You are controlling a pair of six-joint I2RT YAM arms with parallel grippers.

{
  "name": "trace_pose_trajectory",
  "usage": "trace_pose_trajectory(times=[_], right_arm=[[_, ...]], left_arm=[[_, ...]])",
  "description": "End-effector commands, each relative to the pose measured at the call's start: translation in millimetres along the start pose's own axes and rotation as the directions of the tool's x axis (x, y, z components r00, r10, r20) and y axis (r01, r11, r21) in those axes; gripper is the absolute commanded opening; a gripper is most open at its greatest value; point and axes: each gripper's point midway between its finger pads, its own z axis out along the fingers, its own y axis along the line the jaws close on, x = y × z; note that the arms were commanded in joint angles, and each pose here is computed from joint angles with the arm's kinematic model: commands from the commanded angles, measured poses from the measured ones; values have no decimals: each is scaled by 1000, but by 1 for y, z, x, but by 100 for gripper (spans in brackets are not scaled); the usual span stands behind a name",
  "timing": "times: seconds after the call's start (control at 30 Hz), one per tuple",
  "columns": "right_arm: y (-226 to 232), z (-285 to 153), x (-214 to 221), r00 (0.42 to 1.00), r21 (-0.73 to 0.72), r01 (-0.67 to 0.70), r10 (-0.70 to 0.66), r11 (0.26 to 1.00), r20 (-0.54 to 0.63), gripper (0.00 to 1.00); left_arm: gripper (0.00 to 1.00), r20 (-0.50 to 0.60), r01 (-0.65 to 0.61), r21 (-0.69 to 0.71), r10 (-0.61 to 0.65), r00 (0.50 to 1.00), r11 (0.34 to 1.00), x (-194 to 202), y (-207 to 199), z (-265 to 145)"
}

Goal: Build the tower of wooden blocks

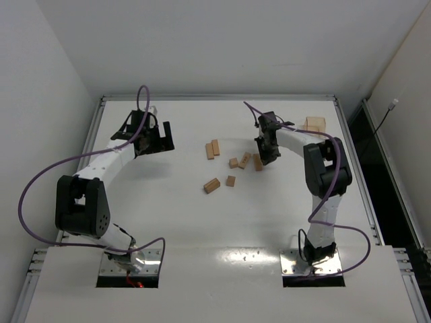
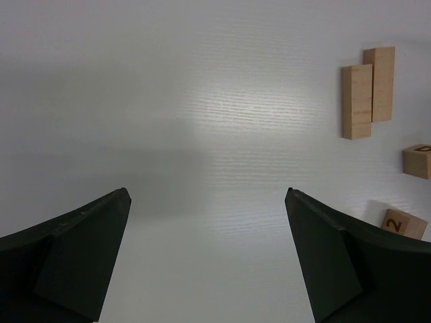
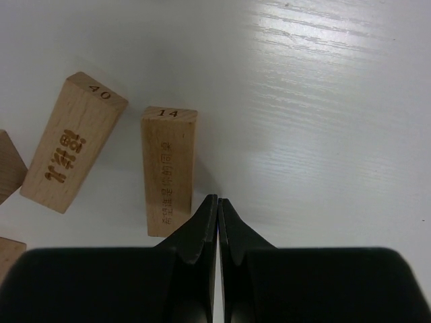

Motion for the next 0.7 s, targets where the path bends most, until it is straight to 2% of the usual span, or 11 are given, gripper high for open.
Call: trace_pose_trajectory(times=[0.0, 0.2, 0.67], right_arm=[[3, -3, -13, 1000, 3, 1, -1, 1000, 27, 0], [4, -3, -20, 999, 24, -2, 1, 1000, 42, 0], [43, 2, -28, 999, -74, 19, -16, 997, 37, 0]], left_arm=[[100, 56, -9, 32, 7, 998, 999, -21, -12, -4], [100, 53, -9, 41, 7, 999, 999, -20, -13, -5], [100, 56, -9, 32, 7, 998, 999, -21, -12, -4]])
